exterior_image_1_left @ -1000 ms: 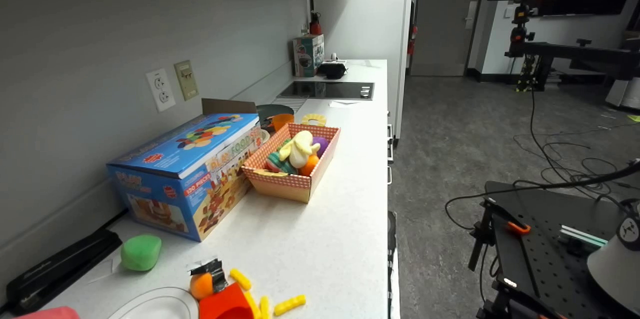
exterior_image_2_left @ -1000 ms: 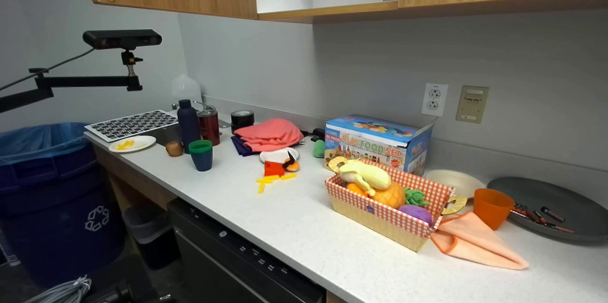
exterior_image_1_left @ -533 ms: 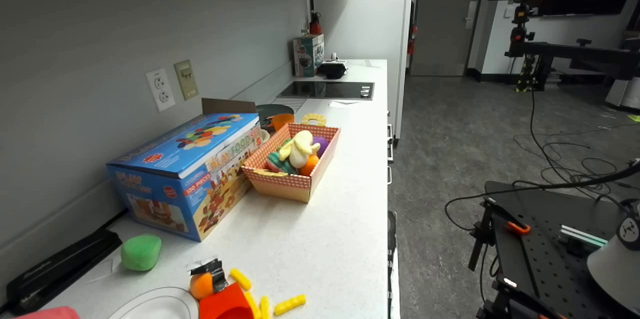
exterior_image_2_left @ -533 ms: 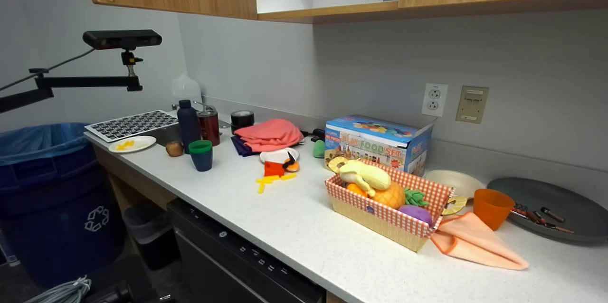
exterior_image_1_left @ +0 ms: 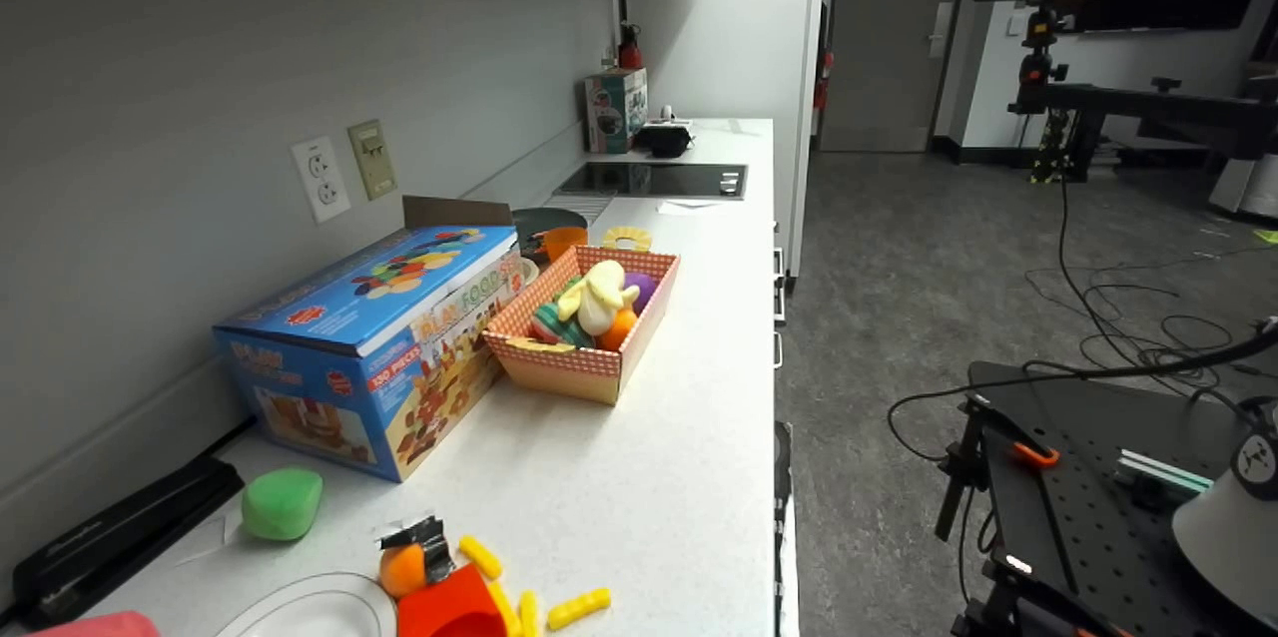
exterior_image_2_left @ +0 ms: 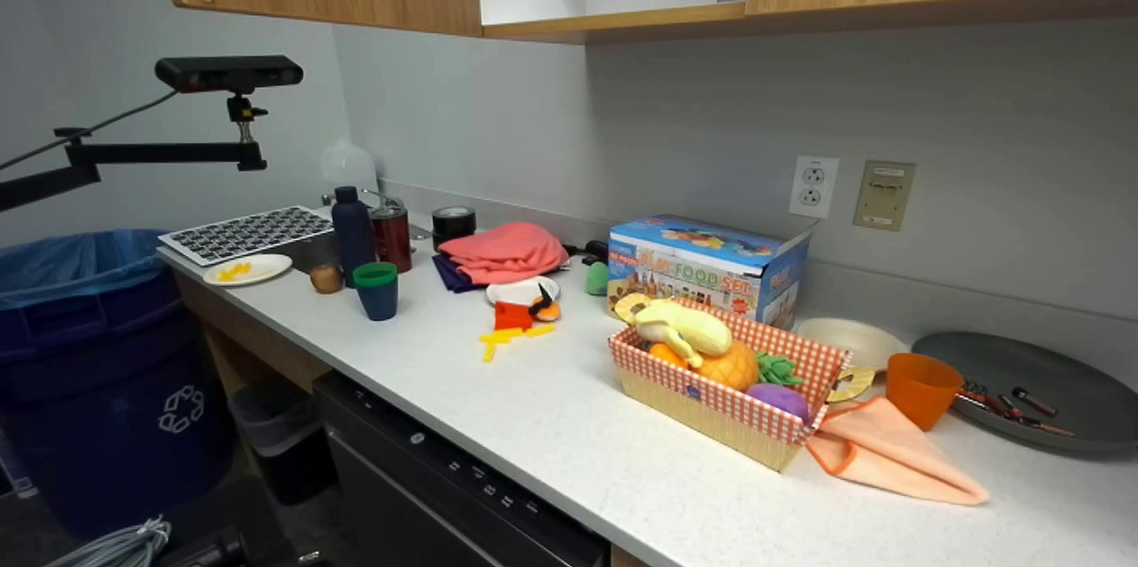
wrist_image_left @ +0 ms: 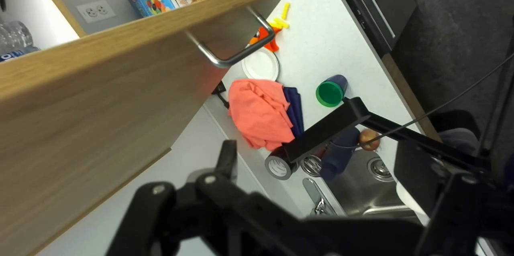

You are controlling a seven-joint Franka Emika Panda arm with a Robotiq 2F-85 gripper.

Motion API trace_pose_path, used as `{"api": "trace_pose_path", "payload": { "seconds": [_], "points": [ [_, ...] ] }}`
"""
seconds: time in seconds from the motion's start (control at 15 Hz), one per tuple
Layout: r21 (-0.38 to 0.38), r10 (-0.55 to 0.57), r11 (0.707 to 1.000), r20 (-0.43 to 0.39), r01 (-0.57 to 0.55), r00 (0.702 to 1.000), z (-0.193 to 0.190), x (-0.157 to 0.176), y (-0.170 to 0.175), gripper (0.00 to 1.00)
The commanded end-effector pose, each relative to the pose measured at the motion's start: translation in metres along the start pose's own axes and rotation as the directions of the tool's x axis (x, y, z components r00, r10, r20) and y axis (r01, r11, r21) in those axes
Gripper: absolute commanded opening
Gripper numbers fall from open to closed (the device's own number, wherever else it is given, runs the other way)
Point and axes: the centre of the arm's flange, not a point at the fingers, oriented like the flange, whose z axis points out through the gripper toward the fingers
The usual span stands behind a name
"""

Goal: Close the cabinet completely

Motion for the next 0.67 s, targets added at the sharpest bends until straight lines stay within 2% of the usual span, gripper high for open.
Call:
{"api": "trace_pose_path", "payload": {
  "seconds": [0.0, 0.2, 0.27, 0.33, 0.6],
  "points": [
    [-0.060, -0.061, 0.996, 0.038, 0.063, 0.997, -0.0001, 0.0000, 0.0095, 1.00],
    [-0.136, -0.097, 0.985, 0.079, 0.107, 0.992, 0.0027, -0.0013, 0.0162, 1.00],
    [-0.143, -0.075, 0.986, 0.088, 0.087, 0.993, 0.0016, -0.0004, 0.0177, 1.00],
    [-0.116, -0.064, 0.991, 0.060, 0.070, 0.996, 0.0051, -0.0014, 0.0140, 1.00],
    [-0.126, -0.061, 0.990, 0.068, 0.069, 0.996, 0.0060, -0.0013, 0.0150, 1.00]
  ]
}}
